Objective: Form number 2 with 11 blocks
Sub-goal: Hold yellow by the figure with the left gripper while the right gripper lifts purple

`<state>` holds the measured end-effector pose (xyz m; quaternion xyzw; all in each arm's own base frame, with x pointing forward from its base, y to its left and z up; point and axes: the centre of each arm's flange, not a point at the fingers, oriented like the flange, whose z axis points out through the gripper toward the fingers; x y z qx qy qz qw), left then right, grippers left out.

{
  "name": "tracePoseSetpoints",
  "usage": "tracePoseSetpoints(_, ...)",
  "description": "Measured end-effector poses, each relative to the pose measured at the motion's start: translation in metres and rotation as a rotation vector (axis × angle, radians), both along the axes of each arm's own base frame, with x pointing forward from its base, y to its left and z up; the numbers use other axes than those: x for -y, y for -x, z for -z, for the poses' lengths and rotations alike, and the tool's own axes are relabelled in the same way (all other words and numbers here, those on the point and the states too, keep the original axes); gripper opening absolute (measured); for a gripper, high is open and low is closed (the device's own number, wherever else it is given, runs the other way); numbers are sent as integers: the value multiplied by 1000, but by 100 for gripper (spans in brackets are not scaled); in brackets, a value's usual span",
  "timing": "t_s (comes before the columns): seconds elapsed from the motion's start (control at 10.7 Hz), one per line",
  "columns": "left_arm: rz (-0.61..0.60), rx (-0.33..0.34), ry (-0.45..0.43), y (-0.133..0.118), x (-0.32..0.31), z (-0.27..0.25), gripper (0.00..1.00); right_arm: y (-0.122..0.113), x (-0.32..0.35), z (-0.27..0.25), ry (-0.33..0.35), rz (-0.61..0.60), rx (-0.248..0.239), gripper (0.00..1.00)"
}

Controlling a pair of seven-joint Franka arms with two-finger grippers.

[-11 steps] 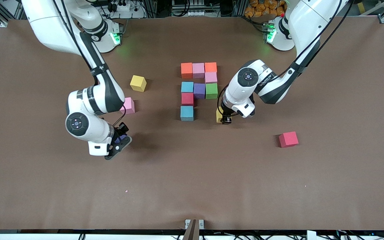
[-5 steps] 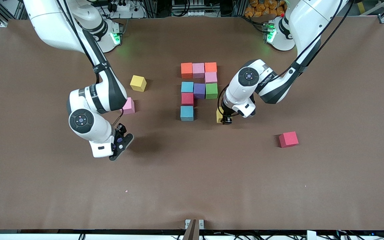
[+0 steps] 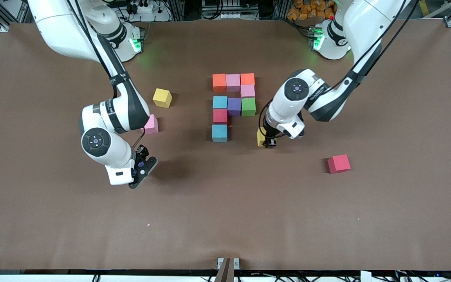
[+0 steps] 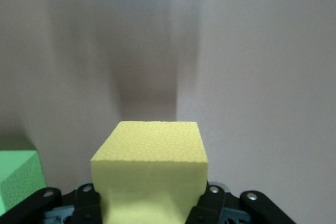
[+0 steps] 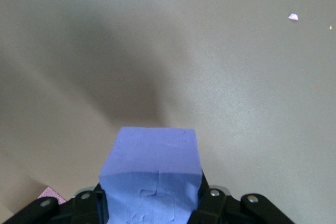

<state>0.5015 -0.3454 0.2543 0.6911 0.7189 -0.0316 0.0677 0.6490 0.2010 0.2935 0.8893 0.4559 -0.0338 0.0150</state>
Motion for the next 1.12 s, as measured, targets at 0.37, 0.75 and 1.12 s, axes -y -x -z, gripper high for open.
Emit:
tracePoseSetpoints(0.37,5,-2,-7,4,-3,0,57,-9,0,-15,-4,-1,33,60)
tracePoseSetpoints(0.75,15,-9,-21,2,-10,1,57,-10,-1,-16,-6,-19,36,60)
tracePoseSetpoints(1.12,18,6,-25,-5,-19,-6,57,-8,-19,-22,-16,-66,46,60)
